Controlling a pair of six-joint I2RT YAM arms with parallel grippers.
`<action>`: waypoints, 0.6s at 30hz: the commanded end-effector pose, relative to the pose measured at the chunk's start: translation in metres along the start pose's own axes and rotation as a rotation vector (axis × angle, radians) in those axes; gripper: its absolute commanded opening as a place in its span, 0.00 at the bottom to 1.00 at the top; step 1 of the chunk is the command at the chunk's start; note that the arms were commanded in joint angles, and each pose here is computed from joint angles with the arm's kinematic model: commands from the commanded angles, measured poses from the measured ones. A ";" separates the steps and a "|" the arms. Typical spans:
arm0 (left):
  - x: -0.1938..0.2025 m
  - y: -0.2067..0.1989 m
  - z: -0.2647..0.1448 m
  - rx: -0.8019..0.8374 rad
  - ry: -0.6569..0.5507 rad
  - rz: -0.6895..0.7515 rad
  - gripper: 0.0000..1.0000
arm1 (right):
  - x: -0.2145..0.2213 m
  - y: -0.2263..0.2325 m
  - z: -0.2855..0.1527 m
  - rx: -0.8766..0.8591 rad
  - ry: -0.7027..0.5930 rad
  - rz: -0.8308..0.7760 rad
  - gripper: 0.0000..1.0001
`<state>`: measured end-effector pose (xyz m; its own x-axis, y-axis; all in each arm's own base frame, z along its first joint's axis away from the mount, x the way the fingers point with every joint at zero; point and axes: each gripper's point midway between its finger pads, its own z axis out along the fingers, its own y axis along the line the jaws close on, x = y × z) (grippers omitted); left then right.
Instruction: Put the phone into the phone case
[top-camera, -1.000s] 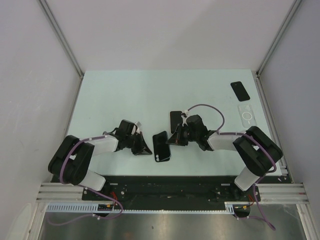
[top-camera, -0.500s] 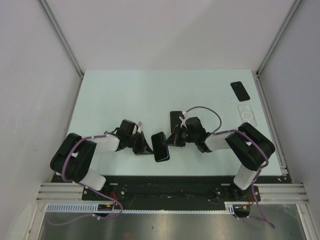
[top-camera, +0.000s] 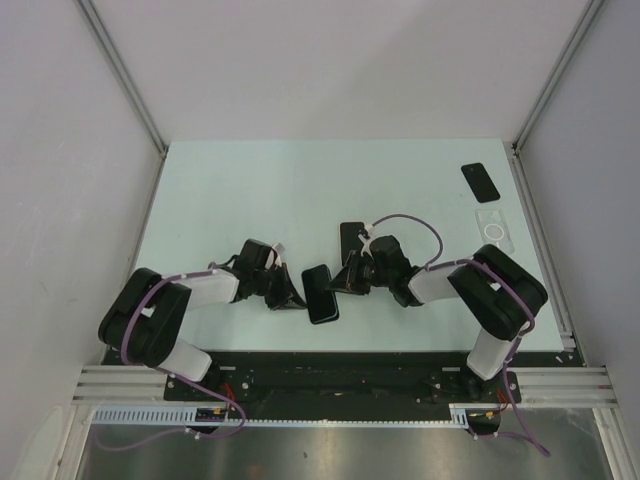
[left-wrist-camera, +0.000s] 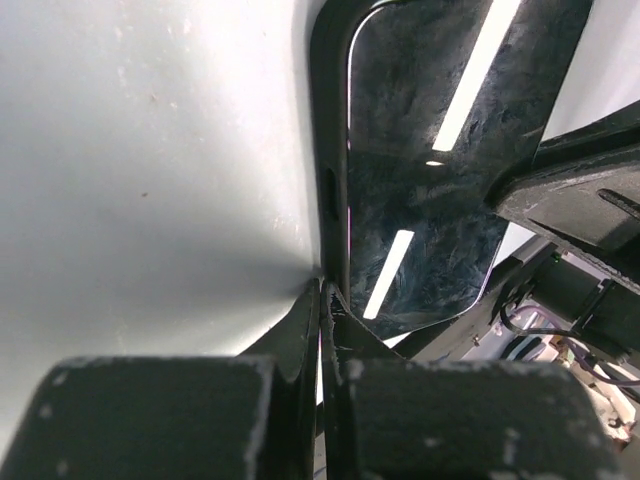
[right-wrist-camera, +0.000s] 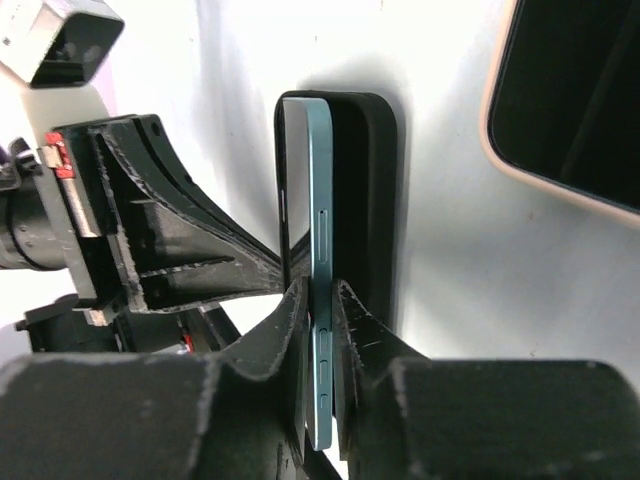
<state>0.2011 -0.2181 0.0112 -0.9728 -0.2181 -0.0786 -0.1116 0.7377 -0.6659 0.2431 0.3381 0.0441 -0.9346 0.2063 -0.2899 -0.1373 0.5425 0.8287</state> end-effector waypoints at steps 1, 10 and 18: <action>-0.003 0.007 -0.006 -0.076 -0.040 0.030 0.00 | 0.009 -0.004 -0.009 0.070 0.002 -0.023 0.24; -0.023 -0.012 -0.040 -0.119 -0.150 0.103 0.30 | -0.006 0.003 -0.033 0.099 -0.037 -0.042 0.48; -0.033 -0.024 -0.032 -0.078 -0.147 0.117 0.48 | -0.017 0.003 -0.041 0.134 -0.082 -0.047 0.57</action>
<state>0.2191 -0.2013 0.0497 -0.9425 -0.2332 -0.2394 -0.0532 0.8117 -0.5816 0.2392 0.3065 0.0683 -0.9112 0.2307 -0.3414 -0.1242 0.6365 0.7613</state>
